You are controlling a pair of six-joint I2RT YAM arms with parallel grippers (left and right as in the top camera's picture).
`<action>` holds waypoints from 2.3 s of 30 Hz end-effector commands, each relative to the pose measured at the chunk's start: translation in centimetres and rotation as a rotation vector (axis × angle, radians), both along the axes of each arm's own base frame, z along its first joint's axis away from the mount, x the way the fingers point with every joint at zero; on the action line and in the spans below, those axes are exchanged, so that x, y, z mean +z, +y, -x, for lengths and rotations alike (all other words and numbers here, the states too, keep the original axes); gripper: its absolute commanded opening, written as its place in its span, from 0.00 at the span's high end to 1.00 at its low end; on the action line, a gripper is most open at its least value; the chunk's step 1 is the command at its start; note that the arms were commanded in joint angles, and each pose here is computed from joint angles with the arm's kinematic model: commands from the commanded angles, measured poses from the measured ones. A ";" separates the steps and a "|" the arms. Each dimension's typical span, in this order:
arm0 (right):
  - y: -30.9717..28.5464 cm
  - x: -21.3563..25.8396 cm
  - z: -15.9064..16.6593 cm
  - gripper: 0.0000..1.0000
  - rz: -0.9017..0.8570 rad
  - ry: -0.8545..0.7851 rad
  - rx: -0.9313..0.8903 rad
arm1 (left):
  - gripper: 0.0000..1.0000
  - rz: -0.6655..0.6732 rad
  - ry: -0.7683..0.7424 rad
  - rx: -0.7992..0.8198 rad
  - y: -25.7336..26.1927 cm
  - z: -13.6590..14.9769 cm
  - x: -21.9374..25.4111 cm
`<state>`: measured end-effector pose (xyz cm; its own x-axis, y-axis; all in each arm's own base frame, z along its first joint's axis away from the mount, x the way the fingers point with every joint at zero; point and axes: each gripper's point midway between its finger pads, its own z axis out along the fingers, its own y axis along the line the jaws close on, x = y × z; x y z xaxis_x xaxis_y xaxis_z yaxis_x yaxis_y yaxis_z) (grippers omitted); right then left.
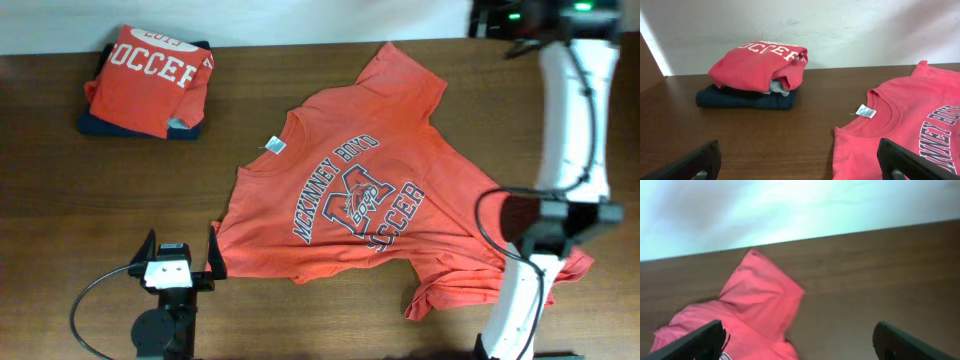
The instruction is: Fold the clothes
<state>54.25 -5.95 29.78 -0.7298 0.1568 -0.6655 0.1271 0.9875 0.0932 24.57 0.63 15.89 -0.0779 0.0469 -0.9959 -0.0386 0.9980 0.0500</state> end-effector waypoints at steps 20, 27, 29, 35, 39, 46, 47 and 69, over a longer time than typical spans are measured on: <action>-4.8 -2.5 2.0 0.01 -0.018 0.104 -0.099 | 0.01 0.031 -0.157 -0.266 -4.6 0.7 5.4; -4.8 -2.5 2.0 0.01 -0.018 0.104 -0.099 | 0.01 0.041 -0.032 -0.264 -4.6 -0.1 11.6; -4.8 -2.5 2.0 0.01 -0.018 0.104 -0.099 | 0.01 0.035 0.042 -0.265 -4.6 -1.6 13.3; -4.8 -2.5 2.0 0.01 -0.018 0.104 -0.099 | 0.01 -0.002 0.376 -0.326 -6.1 -8.4 15.6; -4.8 -2.5 2.0 0.01 -0.018 0.104 -0.099 | 0.01 -0.104 0.580 -0.397 -8.6 -13.9 15.1; -4.8 -2.5 2.0 0.01 -0.018 0.104 -0.099 | 0.01 -0.146 0.787 -0.452 -13.4 -23.4 8.2; -4.8 -2.5 2.0 0.01 -0.018 0.104 -0.099 | 0.01 -0.148 0.802 -0.459 -14.0 -24.2 6.8; -4.8 -2.5 2.0 0.01 -0.018 0.104 -0.099 | 0.39 -0.181 0.821 -0.581 -21.5 -31.5 -10.6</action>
<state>52.25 -10.48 27.81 -0.7707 0.2342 -0.5926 0.2235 0.9703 0.0929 55.39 -21.66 7.66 -0.6345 0.4053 -0.6581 0.6008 0.7943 -0.0900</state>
